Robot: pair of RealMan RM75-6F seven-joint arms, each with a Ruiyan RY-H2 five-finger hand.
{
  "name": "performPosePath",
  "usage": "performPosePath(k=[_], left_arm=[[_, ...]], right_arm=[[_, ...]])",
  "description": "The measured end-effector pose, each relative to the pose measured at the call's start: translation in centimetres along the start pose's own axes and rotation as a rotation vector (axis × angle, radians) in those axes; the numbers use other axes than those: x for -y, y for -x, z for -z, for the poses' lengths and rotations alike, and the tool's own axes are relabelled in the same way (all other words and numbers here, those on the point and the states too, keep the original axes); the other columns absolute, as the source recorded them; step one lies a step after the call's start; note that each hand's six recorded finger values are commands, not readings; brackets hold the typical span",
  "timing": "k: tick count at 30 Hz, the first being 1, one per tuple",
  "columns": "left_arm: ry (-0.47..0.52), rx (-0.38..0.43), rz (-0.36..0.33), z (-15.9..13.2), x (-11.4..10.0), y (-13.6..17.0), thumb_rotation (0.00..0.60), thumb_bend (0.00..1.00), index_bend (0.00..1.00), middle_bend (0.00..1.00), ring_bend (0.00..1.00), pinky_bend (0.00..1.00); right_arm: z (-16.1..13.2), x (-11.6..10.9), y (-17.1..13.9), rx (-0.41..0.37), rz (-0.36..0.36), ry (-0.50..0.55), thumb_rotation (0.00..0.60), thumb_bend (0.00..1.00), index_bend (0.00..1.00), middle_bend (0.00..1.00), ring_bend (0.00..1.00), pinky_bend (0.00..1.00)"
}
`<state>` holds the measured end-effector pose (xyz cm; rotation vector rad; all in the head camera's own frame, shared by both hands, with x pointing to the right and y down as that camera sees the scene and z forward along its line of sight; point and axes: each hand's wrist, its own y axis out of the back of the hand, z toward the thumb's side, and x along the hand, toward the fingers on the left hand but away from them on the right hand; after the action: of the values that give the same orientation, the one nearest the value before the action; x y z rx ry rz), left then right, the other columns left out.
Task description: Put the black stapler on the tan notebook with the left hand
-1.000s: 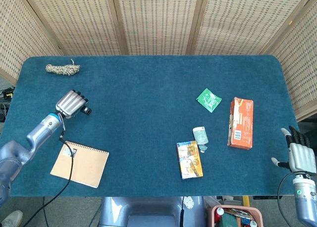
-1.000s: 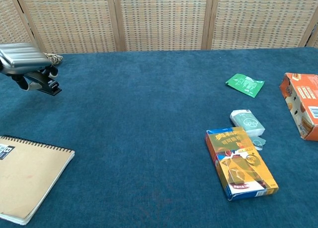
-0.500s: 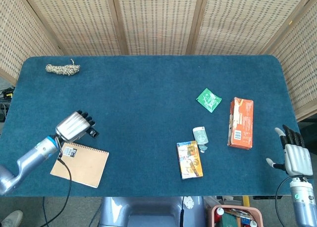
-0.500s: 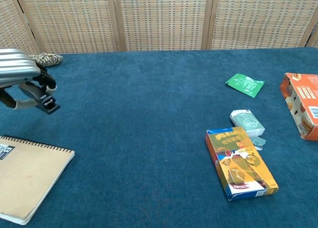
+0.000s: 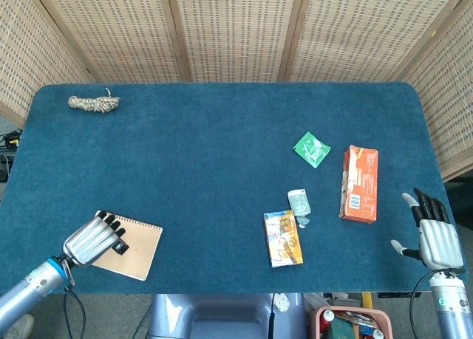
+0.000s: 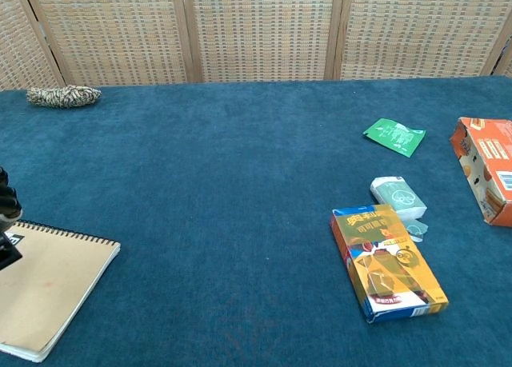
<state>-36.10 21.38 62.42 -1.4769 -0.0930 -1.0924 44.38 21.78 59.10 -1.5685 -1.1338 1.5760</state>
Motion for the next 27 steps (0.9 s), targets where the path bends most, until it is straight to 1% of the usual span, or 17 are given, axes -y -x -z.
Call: performPosePath(k=[3,6,10,12,14,17,20,24,26,27], left_arm=[[-0.003,0.007,0.017,-0.7,0.5,0.0,0.600,0.49,0.69,0.55,0.39,0.46],[0.002,0.009,0.030,-1.2,0.9,-0.3,0.600,0.49,0.68,0.54,0.39,0.43],[0.000,0.008,0.048,-1.5,1.4,-0.7,0.600,0.49,0.64,0.47,0.39,0.36],[-0.005,0.006,0.059,-1.5,1.6,-0.8,0.600,0.48,0.59,0.42,0.36,0.32],[-0.014,0.003,0.077,-1.5,1.9,-0.9,0.600,0.47,0.51,0.33,0.29,0.26],[-0.026,-0.006,0.104,-1.4,2.3,-0.9,0.600,0.44,0.40,0.24,0.23,0.21],[-0.026,-0.015,0.127,-1.5,2.4,-0.8,0.600,0.42,0.33,0.15,0.18,0.17],[-0.027,-0.027,0.139,-1.5,2.3,-0.4,0.600,0.37,0.22,0.07,0.13,0.11],[-0.026,-0.036,0.141,-1.4,2.1,-0.3,0.600,0.33,0.15,0.02,0.08,0.06],[-0.025,-0.039,0.139,-1.4,2.0,-0.2,0.600,0.31,0.14,0.01,0.07,0.05]], right_arm=[[-0.4,-0.4,-0.3,-0.017,0.013,0.004,0.600,0.09,0.00,0.00,0.00,0.00],[-0.4,-0.6,-0.5,-0.018,0.017,0.007,0.600,0.10,0.00,0.00,0.00,0.00],[-0.2,-0.8,-0.5,-0.014,0.020,0.013,0.600,0.09,0.00,0.00,0.00,0.00],[-0.2,-0.8,-0.5,-0.016,0.023,0.015,0.600,0.09,0.00,0.00,0.00,0.00],[-0.2,-0.8,-0.5,-0.017,0.023,0.014,0.600,0.09,0.00,0.00,0.00,0.00],[-0.3,-0.8,-0.5,-0.018,0.022,0.013,0.600,0.10,0.00,0.00,0.00,0.00],[-0.4,-0.7,-0.5,-0.021,0.021,0.012,0.600,0.09,0.00,0.00,0.00,0.00],[-0.4,-0.7,-0.5,-0.024,0.023,0.010,0.600,0.09,0.00,0.00,0.00,0.00],[-0.4,-0.7,-0.5,-0.021,0.022,0.010,0.600,0.09,0.00,0.00,0.00,0.00],[-0.4,-0.7,-0.5,-0.020,0.022,0.010,0.600,0.09,0.00,0.00,0.00,0.00]])
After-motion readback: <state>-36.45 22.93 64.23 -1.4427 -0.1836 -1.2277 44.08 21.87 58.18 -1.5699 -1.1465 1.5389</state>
